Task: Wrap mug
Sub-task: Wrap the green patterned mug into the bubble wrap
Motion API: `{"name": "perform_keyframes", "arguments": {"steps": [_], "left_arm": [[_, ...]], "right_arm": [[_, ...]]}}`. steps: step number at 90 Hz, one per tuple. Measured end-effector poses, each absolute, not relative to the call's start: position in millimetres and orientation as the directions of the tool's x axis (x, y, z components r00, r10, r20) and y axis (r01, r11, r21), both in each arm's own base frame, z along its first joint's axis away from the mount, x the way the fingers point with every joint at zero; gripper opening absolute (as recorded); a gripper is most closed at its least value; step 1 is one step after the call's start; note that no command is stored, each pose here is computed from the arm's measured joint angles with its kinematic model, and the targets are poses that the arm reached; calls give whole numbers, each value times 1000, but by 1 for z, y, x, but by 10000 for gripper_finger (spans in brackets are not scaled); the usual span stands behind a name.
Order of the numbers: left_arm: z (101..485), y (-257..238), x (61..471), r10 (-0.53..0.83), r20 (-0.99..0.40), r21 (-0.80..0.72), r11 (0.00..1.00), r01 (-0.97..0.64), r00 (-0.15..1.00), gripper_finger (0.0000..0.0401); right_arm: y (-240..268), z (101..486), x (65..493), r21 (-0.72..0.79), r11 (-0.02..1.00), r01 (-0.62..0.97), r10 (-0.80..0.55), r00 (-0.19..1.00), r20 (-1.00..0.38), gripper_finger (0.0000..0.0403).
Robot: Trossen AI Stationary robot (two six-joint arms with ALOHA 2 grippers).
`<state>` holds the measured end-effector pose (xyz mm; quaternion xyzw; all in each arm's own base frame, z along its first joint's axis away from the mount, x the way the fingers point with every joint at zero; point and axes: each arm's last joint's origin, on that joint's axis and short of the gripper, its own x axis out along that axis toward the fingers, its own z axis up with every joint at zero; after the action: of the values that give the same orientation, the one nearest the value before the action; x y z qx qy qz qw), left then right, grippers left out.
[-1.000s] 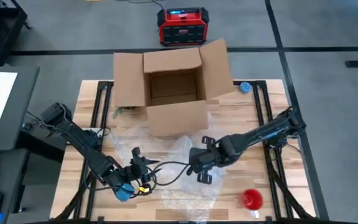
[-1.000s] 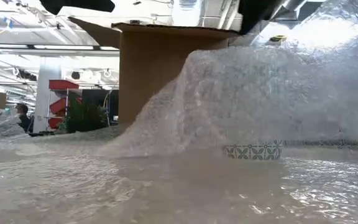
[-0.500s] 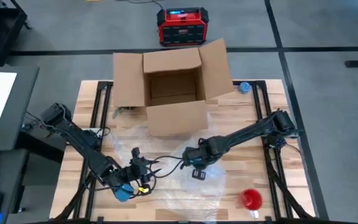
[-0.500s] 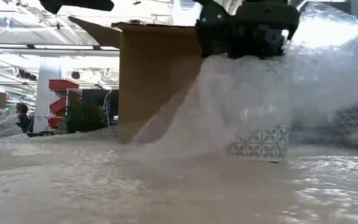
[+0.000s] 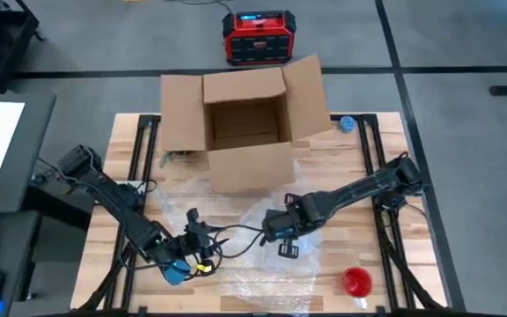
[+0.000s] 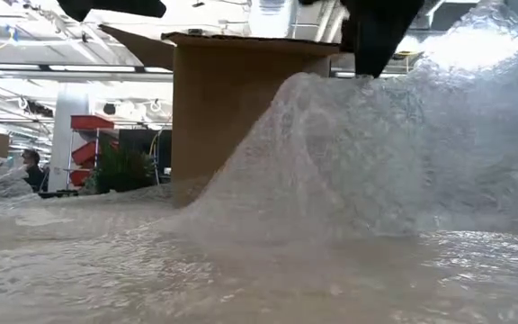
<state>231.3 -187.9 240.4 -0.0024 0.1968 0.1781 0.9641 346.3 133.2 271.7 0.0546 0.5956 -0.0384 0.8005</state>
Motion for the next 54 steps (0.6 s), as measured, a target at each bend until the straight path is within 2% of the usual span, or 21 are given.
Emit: {"name": "perform_keyframes", "arguments": {"steps": [15, 36, 45, 54], "left_arm": [[241, -188, 231, 342, -380, 65, 937, -344, 859, 123], [241, -188, 231, 342, -380, 59, 936, -346, 859, 123], [241, -188, 231, 342, -381, 58, 936, -347, 859, 123], [240, -188, 231, 341, -381, 58, 936, -346, 859, 123]], "right_arm": [[152, 284, 338, 73, 995, 65, 46, 348, -936, 0], [135, 238, 351, 58, 993, 103, 20, 335, -942, 0], [118, 216, 345, 27, 986, 167, -16, 251, -968, 0], [108, 199, 346, 94, 979, 183, 45, 255, -966, 0]]}}
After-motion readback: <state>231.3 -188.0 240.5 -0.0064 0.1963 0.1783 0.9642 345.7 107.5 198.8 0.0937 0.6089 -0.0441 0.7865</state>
